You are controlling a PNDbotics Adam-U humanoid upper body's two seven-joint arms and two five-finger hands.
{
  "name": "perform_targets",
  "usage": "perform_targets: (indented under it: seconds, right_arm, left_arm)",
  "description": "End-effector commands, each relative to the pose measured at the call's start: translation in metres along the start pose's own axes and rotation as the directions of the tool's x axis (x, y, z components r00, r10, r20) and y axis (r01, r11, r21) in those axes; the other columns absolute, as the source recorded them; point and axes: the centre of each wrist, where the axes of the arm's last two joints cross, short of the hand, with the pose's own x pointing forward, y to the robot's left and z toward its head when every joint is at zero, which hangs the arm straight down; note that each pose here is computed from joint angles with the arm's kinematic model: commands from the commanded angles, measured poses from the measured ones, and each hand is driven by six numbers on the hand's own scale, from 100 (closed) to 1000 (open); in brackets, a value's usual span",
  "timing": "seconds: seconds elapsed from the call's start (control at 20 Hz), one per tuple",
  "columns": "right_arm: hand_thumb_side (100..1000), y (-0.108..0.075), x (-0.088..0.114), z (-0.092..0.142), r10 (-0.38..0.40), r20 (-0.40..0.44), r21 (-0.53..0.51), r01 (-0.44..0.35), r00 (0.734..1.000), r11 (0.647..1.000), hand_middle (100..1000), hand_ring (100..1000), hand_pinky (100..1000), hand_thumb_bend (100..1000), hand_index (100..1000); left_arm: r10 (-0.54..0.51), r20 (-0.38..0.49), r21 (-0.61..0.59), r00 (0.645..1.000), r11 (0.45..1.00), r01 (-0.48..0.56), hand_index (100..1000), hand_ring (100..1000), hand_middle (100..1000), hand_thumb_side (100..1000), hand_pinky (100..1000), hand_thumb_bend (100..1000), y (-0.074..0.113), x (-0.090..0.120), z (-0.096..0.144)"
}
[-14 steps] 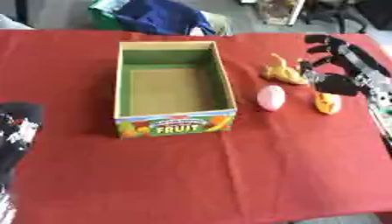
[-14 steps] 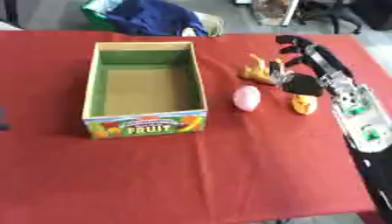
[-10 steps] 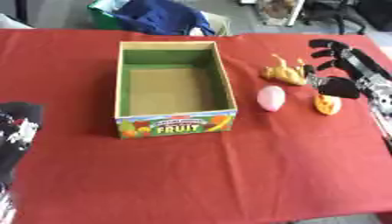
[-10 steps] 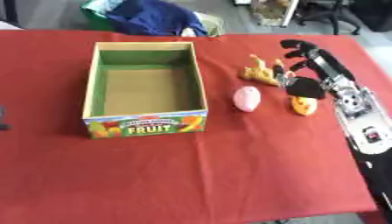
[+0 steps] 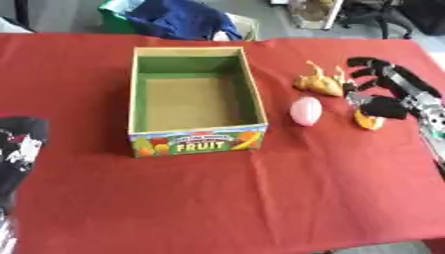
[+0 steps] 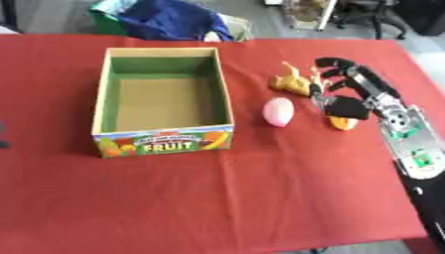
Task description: Pick up objects on the table and place them in the box.
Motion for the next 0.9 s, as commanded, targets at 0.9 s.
perform_targets:
  seconds: [0.9]
  right_arm:
    - [411, 0.013, 0.011, -0.017, 0.182, 0.038, 0.211, -0.186, 0.983, 0.96, 908, 900, 781, 217, 944]
  left_arm:
    - [-0.006, 0.02, -0.009, 1.0, 1.0, 0.006, 616, 681, 513, 417, 544, 573, 0.004, 0.006, -0.003]
